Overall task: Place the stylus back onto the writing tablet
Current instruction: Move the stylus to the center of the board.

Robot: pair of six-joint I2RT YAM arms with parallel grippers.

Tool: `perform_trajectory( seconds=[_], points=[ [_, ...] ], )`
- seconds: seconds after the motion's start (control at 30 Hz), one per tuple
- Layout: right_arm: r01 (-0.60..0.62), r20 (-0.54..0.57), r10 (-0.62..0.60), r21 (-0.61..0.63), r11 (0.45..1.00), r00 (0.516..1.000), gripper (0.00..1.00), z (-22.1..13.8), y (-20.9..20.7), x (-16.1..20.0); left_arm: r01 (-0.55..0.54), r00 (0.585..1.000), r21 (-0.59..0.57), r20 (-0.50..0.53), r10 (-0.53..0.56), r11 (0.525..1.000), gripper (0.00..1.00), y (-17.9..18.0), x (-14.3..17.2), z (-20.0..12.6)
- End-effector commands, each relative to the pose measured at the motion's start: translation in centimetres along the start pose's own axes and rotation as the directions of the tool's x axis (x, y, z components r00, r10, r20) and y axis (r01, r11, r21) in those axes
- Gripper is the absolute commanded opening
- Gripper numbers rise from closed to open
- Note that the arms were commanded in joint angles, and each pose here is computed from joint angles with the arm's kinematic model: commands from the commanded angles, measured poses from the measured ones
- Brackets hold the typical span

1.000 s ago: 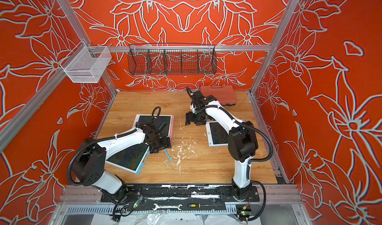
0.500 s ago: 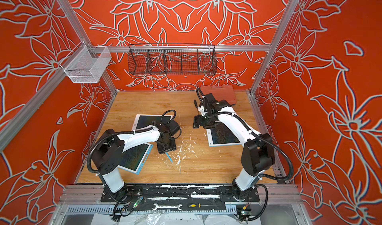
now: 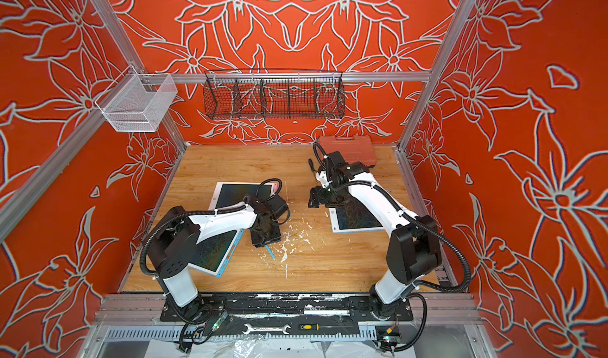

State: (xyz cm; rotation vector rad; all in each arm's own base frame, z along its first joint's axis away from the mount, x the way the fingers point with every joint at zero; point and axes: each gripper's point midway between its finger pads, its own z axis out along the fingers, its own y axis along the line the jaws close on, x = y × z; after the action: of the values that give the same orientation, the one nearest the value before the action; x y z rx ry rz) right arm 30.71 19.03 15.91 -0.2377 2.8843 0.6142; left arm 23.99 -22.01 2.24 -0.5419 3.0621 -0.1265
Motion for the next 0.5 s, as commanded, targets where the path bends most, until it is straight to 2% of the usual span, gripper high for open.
perform_trajectory(
  seconds=[0.0,0.23,0.47],
  points=[
    [0.024,0.011,-0.024,-0.009,1.0,1.0,0.72,-0.9,0.1,0.3,0.014,1.0,-0.013,0.006,-0.014,1.0,0.48,0.5,0.3,0.4],
    [0.029,0.031,-0.028,-0.012,1.0,0.999,0.72,-1.6,0.5,-1.1,0.005,1.0,-0.021,0.001,-0.005,1.0,0.41,0.1,1.1,0.9],
    [0.037,0.057,-0.035,-0.03,0.999,0.998,0.71,-2.6,1.0,-1.2,-0.023,1.0,-0.027,-0.019,0.023,0.999,0.26,-0.6,2.2,0.8]
  ],
)
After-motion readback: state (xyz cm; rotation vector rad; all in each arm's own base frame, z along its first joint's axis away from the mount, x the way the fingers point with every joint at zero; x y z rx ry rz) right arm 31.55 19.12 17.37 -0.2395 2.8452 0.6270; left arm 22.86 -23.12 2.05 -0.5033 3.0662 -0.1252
